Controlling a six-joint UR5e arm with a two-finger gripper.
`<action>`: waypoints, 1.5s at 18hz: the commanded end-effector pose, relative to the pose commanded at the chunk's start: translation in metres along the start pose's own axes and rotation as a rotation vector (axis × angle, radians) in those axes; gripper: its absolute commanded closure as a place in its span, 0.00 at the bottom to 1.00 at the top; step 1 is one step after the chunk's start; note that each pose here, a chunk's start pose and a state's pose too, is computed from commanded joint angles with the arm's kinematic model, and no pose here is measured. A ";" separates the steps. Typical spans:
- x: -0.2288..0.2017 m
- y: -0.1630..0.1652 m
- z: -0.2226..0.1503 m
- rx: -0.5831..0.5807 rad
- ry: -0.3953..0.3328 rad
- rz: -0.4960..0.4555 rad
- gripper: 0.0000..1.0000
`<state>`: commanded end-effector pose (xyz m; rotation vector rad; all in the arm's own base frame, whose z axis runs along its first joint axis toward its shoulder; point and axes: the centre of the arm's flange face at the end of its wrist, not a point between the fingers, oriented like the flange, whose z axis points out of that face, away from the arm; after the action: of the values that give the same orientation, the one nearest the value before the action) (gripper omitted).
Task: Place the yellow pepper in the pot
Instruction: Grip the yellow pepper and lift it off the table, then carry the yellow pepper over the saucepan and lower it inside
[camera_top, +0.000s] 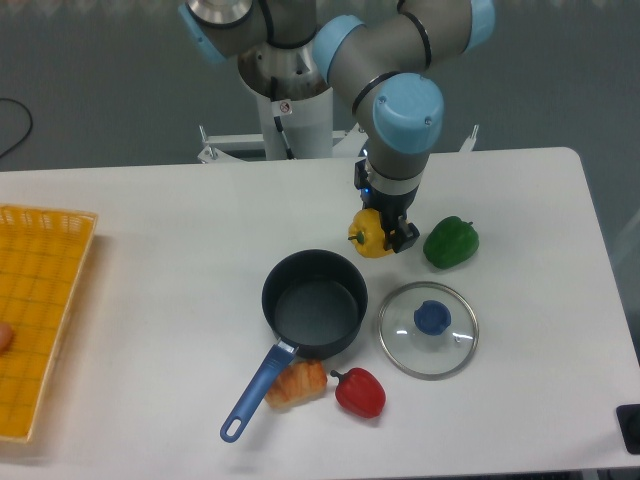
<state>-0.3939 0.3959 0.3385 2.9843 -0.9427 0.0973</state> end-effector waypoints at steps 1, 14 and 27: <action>0.001 0.000 0.001 0.000 0.002 0.000 0.40; 0.008 -0.022 -0.008 0.025 -0.021 -0.180 0.40; -0.001 -0.076 0.010 0.023 -0.100 -0.396 0.40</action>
<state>-0.3504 0.4589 0.3292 3.1524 -0.3404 -0.0450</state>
